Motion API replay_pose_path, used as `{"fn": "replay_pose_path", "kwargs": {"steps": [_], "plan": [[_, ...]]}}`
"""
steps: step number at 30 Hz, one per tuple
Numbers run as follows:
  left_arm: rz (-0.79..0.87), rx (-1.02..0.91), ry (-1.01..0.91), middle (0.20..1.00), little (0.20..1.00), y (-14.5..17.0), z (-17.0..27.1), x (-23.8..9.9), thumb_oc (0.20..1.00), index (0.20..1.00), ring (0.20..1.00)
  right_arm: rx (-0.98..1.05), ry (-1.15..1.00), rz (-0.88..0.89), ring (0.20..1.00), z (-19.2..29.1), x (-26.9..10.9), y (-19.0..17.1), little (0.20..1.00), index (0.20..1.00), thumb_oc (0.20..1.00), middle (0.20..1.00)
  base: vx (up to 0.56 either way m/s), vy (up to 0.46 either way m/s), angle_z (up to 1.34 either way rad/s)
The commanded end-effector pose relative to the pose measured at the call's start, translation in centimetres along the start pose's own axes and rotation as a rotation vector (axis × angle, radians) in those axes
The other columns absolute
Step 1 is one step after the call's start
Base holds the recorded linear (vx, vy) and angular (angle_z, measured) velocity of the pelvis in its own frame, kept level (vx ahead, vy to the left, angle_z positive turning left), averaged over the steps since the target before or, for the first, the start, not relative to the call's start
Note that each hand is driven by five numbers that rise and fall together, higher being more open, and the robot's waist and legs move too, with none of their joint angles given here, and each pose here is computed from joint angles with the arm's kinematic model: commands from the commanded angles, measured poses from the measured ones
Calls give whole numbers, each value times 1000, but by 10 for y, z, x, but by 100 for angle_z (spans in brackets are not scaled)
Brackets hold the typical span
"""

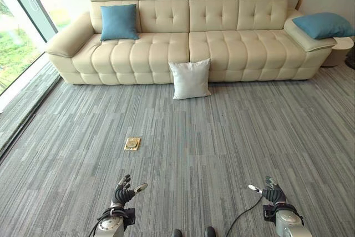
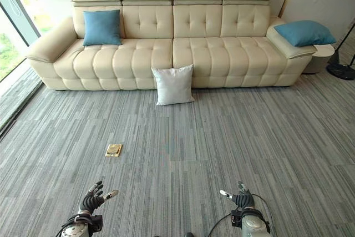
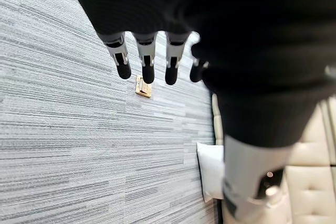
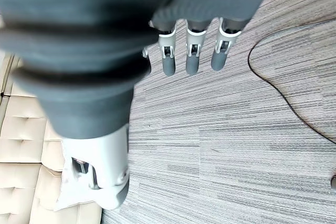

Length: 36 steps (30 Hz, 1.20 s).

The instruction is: Pick up all the scattered cushions and arrange them neatly on the sofa.

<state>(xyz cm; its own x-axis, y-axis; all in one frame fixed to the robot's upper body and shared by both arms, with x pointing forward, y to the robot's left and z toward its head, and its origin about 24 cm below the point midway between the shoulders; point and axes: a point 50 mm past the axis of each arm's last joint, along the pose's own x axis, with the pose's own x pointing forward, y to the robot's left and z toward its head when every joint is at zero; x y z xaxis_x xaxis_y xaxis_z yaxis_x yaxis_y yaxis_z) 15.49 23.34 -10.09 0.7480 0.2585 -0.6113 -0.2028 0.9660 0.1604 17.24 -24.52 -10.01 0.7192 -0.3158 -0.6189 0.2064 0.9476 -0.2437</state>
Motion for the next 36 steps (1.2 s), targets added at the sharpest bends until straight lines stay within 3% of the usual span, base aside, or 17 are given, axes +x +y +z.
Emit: {"fn": "replay_pose_path", "kwargs": {"steps": [1, 23, 36], "plan": [[16, 34, -66, 1000, 1000, 7, 22, 11, 1000, 1000, 1000, -44, -86, 23, 1000, 23, 5, 7, 1000, 1000, 1000, 1000, 0, 0, 0], [26, 44, -99, 1000, 1000, 4, 34, 16, 1000, 1000, 1000, -172, -146, 70, 1000, 40, 7, 19, 1000, 1000, 1000, 1000, 59, 69, -2], [-59, 46, -191, 1000, 1000, -8, 58, 18, 1000, 1000, 1000, -207, -108, 38, 1000, 29, 7, 0, 1000, 1000, 1000, 1000, 283, -152, 23]]}}
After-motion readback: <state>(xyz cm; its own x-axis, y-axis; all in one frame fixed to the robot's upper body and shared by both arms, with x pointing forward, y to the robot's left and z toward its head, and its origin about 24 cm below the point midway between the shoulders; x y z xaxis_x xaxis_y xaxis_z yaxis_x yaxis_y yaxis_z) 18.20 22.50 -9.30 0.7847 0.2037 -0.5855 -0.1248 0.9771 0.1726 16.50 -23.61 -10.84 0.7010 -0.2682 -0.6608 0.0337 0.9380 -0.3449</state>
